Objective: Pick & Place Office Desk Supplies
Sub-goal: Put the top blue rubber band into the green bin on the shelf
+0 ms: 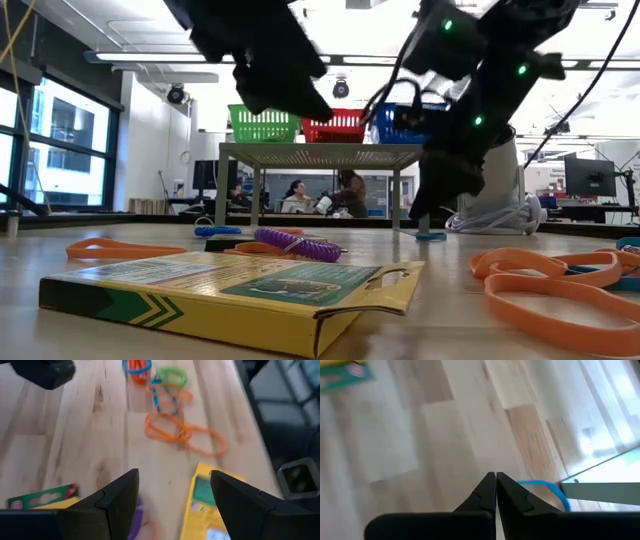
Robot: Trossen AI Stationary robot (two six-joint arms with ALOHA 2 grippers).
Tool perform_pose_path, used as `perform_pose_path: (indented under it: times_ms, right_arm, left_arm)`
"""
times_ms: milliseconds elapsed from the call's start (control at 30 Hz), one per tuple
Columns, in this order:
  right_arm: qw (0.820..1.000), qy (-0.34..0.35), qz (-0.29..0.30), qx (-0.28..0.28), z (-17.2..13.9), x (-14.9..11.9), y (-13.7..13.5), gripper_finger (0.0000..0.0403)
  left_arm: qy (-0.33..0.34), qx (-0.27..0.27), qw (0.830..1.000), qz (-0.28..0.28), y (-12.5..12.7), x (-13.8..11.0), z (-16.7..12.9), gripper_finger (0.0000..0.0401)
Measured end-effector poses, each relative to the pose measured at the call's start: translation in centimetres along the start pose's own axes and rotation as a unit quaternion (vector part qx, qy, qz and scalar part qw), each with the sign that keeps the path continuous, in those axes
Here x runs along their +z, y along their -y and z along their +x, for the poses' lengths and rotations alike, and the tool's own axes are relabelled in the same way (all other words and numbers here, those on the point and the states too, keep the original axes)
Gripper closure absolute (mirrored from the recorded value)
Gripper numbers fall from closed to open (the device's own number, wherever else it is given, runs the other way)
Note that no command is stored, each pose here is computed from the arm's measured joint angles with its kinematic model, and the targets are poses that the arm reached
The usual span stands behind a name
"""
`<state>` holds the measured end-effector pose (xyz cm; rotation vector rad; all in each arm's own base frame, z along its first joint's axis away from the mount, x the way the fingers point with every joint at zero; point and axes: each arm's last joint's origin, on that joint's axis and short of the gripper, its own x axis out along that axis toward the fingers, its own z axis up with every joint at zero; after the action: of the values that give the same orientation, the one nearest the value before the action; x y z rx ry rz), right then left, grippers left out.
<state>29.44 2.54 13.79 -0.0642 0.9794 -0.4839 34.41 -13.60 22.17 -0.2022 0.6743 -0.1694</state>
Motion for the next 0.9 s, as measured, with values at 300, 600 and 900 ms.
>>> perform_pose_path:
  times_ms: [300, 600, 900]
  right_arm:
    - [0.999, 0.043, -0.011, 0.008, -3.0, 0.3, -0.8, 0.0401]
    - [1.000, 0.012, 0.003, 0.007, -2.7, 0.0, -0.1, 0.0391]
    - [0.994, -0.036, 0.095, 0.046, -1.3, 0.2, 1.5, 0.0260]
  left_arm:
    - [0.038, -0.019, 0.996, -0.082, 0.3, 0.8, 0.0, 0.0159]
    - [0.038, -0.019, 0.996, -0.082, 0.3, 0.8, 0.0, 0.0159]
    - [0.038, -0.017, 0.998, -0.057, 0.2, 0.8, 0.0, 0.0159]
